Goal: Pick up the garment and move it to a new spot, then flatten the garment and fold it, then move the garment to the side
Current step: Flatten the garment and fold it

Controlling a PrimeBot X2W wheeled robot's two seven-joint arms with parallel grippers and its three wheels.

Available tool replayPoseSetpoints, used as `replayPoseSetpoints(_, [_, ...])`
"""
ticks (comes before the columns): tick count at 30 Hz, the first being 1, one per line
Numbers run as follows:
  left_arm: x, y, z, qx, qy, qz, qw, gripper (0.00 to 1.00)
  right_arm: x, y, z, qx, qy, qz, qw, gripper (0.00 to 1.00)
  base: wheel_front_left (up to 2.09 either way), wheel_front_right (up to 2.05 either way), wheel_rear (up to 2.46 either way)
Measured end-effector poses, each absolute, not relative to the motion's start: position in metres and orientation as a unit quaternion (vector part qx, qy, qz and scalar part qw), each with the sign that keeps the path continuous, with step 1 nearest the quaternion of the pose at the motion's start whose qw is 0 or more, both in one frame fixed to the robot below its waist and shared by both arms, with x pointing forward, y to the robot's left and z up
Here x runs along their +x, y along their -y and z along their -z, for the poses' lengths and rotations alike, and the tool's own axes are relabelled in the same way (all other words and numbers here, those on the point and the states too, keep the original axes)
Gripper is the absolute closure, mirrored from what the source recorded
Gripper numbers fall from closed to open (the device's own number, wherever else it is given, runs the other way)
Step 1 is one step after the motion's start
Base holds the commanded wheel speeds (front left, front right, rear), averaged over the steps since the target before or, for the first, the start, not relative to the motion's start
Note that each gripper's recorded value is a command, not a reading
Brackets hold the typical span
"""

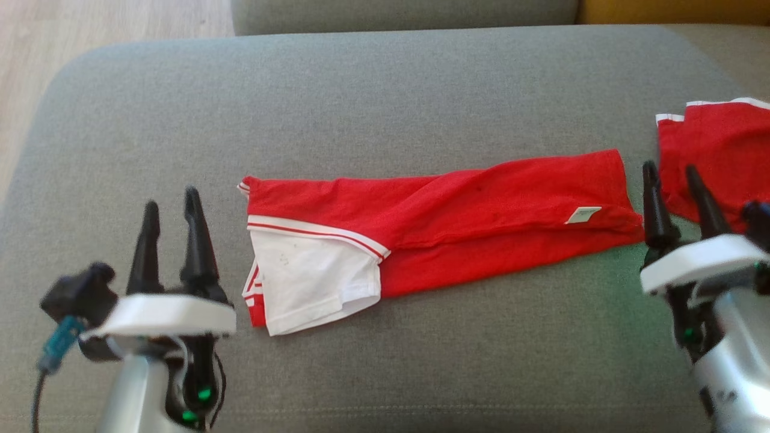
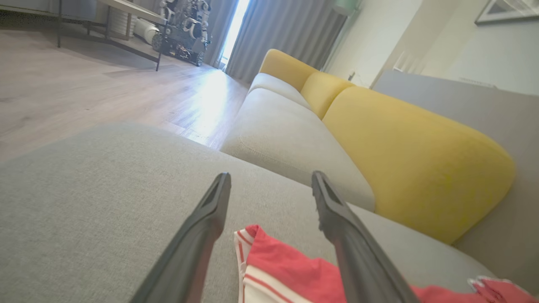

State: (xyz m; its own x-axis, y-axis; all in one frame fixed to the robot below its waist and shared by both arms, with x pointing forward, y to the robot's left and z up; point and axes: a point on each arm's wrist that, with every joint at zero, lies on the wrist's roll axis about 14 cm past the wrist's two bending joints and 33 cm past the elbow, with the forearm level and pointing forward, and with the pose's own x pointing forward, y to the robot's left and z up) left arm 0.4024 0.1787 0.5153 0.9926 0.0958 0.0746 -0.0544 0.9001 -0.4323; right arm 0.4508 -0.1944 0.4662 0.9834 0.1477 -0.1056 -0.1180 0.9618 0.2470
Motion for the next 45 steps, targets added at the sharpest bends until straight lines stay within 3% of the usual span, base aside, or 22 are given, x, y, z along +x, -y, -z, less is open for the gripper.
replayPoseSetpoints(8, [0.395,-0.180,-0.495,-0.212,0.023,-0.033,0.976,0.00,0.432,0.184,-0.432,0.115,-0.088,-0.040,0.989,0.00,0.00,0.00,0.00])
replayPoseSetpoints(32, [0.396,-0.199,-0.477,-0.208,-0.001,-0.066,0.976,0.00,0.466,0.189,-0.356,0.135,-0.236,0.018,0.962,0.00,0.00,0.00,0.00])
replayPoseSetpoints(33, [0.396,-0.200,-0.477,-0.207,0.000,-0.067,0.976,0.00,0.468,0.187,-0.357,0.135,-0.237,0.016,0.962,0.58,0.00,0.00,0.00])
replayPoseSetpoints(34, [0.396,-0.200,-0.477,-0.207,0.000,-0.068,0.976,0.00,0.469,0.185,-0.357,0.136,-0.239,0.014,0.961,1.00,0.00,0.00,0.00])
replayPoseSetpoints(39, [0.396,-0.205,-0.482,-0.207,0.009,-0.072,0.976,0.00,0.467,0.173,-0.363,0.139,-0.233,0.001,0.962,1.00,0.00,0.00,0.00])
replayPoseSetpoints(45, [0.400,-0.195,-0.494,-0.202,0.024,-0.051,0.978,0.00,0.464,0.206,-0.387,0.148,-0.194,0.043,0.969,1.00,0.00,0.00,0.00])
